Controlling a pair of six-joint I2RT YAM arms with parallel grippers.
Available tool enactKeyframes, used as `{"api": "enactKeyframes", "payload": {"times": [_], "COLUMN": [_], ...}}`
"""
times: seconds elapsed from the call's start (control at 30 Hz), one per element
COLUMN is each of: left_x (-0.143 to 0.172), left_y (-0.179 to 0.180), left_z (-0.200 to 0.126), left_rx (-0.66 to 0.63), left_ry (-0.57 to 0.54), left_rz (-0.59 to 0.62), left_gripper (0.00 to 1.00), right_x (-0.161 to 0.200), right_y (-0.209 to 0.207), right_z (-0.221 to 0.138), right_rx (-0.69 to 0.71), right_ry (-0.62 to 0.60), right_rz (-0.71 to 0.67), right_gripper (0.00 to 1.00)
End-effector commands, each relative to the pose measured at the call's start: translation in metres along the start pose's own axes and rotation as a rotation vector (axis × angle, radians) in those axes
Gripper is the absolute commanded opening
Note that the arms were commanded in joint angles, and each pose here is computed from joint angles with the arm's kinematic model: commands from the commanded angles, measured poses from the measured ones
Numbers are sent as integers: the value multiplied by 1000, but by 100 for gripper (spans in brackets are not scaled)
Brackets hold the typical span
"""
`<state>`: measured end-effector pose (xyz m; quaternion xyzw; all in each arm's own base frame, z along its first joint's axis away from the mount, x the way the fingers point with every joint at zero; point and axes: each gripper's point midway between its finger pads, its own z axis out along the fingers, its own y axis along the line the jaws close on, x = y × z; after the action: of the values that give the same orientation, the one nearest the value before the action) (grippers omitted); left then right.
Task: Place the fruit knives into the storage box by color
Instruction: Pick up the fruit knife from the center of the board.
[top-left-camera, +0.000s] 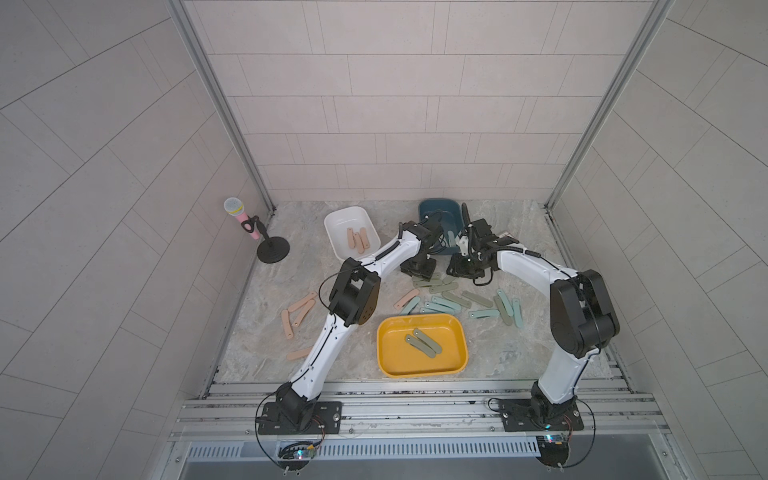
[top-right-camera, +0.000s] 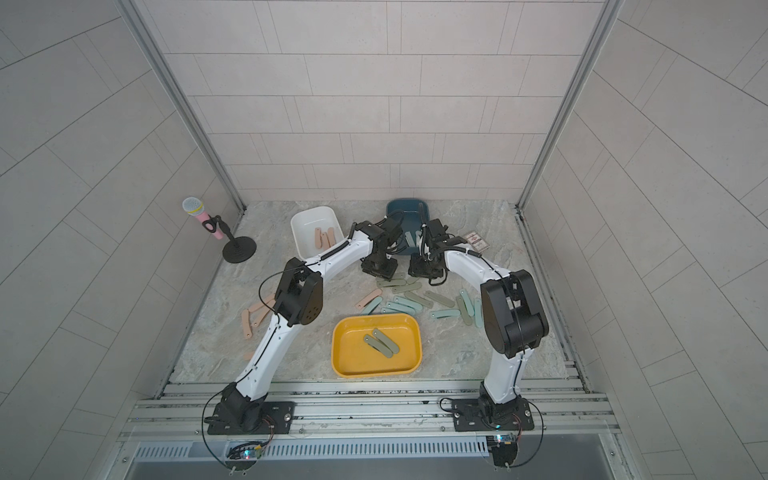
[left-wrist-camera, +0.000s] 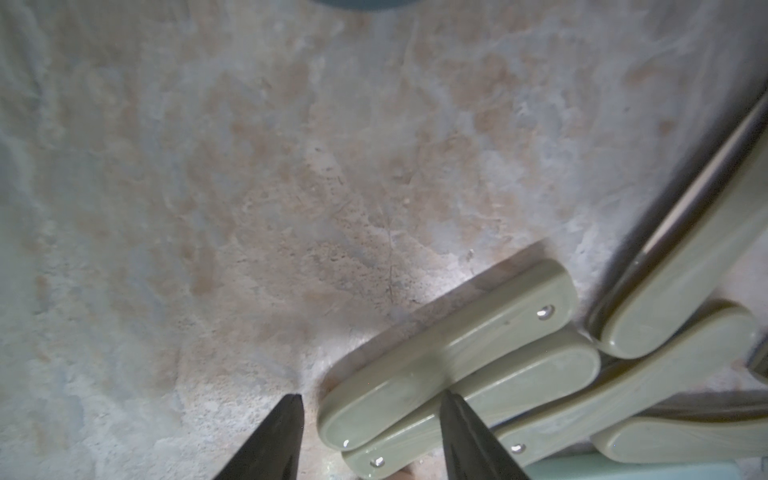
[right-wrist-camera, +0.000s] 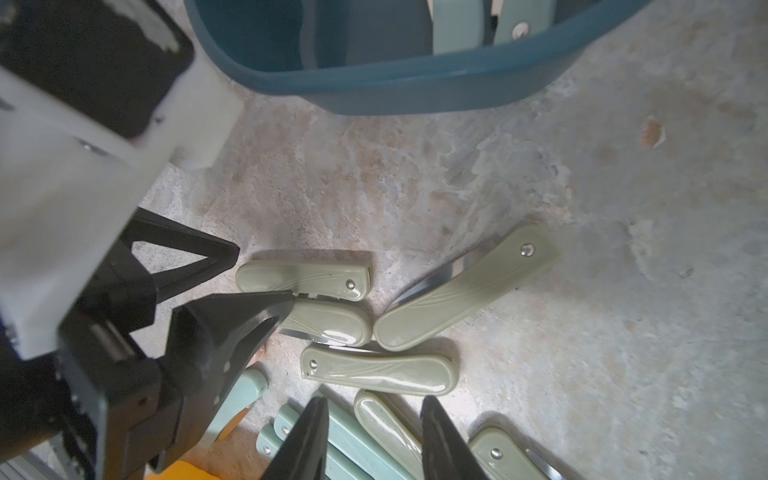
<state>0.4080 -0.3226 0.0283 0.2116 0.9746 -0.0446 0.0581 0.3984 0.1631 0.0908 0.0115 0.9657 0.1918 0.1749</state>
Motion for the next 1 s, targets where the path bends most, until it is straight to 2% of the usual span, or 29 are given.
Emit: {"api": "enactKeyframes", "payload": {"times": [0.0, 0.13, 0.37, 0.73, 0.9, 0.97], "left_x": [13, 6, 1, 27, 31, 24], "left_y": [1, 3, 6, 25, 23, 20], "left_z": [19, 20, 21, 12, 7, 8], "left_rx": [-33, -47, -50, -114, -99, -87], "left_ry": [64, 44, 44, 86, 70, 56], "left_rz": [21, 24, 8, -2, -23, -27], "left_gripper": [64, 65, 41, 29, 30, 43], "right_x": [-1, -1, 1, 0, 0, 0], "right_y": [1, 2, 2, 4, 4, 5], "right_z": [-10, -11, -17, -15, -14, -14], "right_rx": [-3, -10, -3, -20, -22, -29], "right_ry": [-16, -17, -18, -23, -29, -30], "right_rz": [-3, -1, -12, -9, -10, -8], "right_gripper": [41, 41, 41, 41, 41, 41]}}
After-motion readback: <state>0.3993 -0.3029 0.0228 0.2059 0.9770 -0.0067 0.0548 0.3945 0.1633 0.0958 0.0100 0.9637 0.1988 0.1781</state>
